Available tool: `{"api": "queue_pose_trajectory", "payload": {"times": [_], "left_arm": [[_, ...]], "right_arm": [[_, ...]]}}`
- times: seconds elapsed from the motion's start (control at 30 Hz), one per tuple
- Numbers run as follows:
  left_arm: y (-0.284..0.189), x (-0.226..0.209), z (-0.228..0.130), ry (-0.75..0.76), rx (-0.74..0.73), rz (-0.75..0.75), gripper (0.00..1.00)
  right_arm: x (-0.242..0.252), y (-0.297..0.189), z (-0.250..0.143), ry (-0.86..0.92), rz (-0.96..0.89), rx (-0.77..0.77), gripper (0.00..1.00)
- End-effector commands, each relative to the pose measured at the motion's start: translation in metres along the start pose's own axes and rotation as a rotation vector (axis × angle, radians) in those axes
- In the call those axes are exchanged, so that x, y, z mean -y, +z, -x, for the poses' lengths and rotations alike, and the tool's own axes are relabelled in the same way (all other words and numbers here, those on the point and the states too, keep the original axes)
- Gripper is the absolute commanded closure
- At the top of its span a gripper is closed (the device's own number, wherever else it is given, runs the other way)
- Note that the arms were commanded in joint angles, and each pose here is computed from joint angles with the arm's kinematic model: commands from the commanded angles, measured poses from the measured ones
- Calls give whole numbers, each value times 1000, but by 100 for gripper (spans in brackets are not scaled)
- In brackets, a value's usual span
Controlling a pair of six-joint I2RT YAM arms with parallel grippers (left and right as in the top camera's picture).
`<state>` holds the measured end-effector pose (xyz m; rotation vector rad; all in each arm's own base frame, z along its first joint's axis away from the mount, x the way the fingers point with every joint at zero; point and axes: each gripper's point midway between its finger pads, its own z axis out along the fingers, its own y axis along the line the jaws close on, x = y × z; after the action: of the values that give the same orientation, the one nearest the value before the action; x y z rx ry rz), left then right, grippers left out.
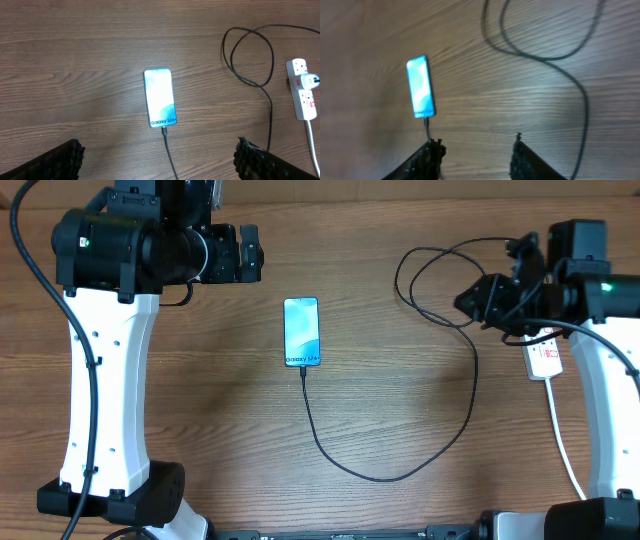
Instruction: Plug charger to phone and switch on socket
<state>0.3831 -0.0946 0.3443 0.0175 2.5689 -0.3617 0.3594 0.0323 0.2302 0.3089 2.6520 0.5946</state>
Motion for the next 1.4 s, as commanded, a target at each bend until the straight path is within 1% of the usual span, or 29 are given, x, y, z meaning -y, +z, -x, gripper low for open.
{"api": "queue_pose_trajectory", "payload": {"times": [0.0, 0.13, 0.23, 0.37, 0.87, 1.07, 1.37], "left_arm": [[-11, -1, 1, 19, 25, 4, 0], [-11, -1, 1, 19, 25, 4, 0], [-11, -1, 1, 19, 25, 4, 0], [-11, -1, 1, 19, 25, 4, 0], [-11, -1, 1, 19, 25, 4, 0], [-11, -1, 1, 20, 25, 4, 0], [-10, -1, 1, 20, 25, 4, 0]], "right_arm": [[13, -19, 17, 7, -47, 84, 62], [36, -27, 27, 56, -93, 125, 79], [50, -34, 32, 90, -109, 149, 89], [63, -39, 34, 123, -124, 163, 96], [86, -25, 38, 185, -161, 133, 96], [112, -27, 40, 251, -208, 139, 96], [169, -22, 42, 378, -256, 130, 96]]}}
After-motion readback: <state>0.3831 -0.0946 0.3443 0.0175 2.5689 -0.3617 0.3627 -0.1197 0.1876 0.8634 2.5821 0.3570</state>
